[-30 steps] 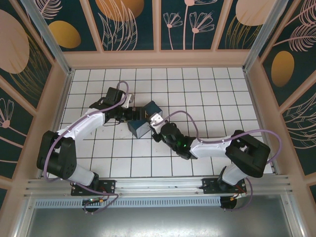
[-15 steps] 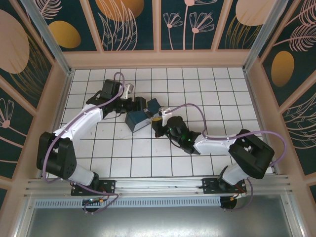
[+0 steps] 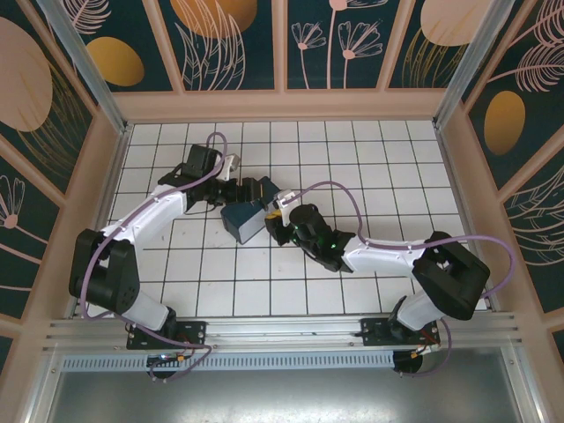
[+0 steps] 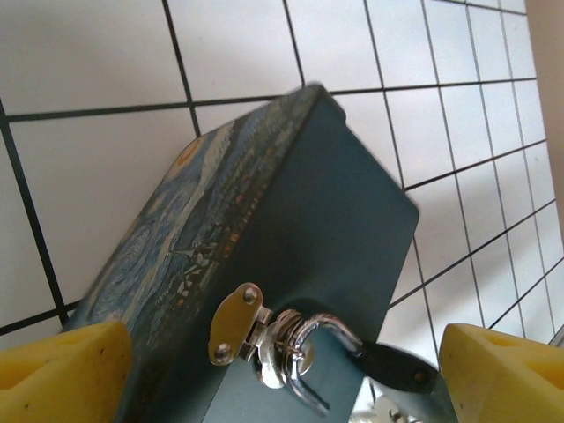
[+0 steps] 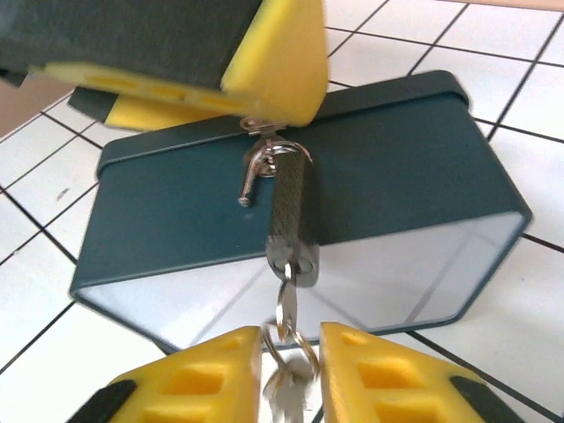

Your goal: Unlock a padlock with a key

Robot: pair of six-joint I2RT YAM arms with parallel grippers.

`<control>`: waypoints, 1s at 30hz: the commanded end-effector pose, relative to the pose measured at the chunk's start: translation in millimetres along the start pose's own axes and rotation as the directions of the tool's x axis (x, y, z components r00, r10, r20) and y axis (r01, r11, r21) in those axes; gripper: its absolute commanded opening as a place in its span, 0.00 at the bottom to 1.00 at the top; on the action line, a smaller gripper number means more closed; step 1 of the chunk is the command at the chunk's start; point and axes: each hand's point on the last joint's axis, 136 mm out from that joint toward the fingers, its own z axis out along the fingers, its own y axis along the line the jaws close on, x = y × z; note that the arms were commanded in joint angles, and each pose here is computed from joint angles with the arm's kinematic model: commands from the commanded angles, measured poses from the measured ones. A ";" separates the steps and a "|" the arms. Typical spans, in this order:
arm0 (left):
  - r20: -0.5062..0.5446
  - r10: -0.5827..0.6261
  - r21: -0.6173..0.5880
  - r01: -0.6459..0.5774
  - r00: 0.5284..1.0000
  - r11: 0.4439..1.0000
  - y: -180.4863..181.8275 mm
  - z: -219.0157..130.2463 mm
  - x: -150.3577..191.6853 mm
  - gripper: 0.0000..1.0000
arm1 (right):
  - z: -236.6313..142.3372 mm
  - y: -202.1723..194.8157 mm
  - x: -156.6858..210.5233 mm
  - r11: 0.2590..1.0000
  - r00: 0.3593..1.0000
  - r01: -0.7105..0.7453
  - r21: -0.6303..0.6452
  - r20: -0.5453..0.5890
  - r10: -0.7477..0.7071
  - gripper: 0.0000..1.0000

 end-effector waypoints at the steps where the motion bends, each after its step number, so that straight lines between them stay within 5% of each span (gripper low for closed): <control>1: -0.030 -0.007 0.004 0.007 1.000 1.000 4.4 5.2 11.4 0.90 | -5.1 -5.0 -12.5 0.996 0.997 0.079 0.041 0.011 -0.079 0.29; 7: 0.000 -0.039 0.057 0.039 0.999 0.998 -4.3 -0.6 0.1 0.91 | -12.6 -9.4 -11.2 0.999 0.999 0.046 -0.014 0.002 -0.046 0.39; 15: 0.093 -0.104 0.191 0.085 0.990 0.978 -31.0 -29.0 -39.1 0.92 | -20.8 -11.1 -59.3 0.997 0.994 -0.047 -0.067 0.092 0.053 0.47; 30: 0.173 -0.183 -0.058 0.196 0.968 0.979 43.2 -30.0 -26.9 0.92 | 20.5 -10.7 -35.5 0.999 0.995 -0.012 -0.046 -0.095 0.007 0.53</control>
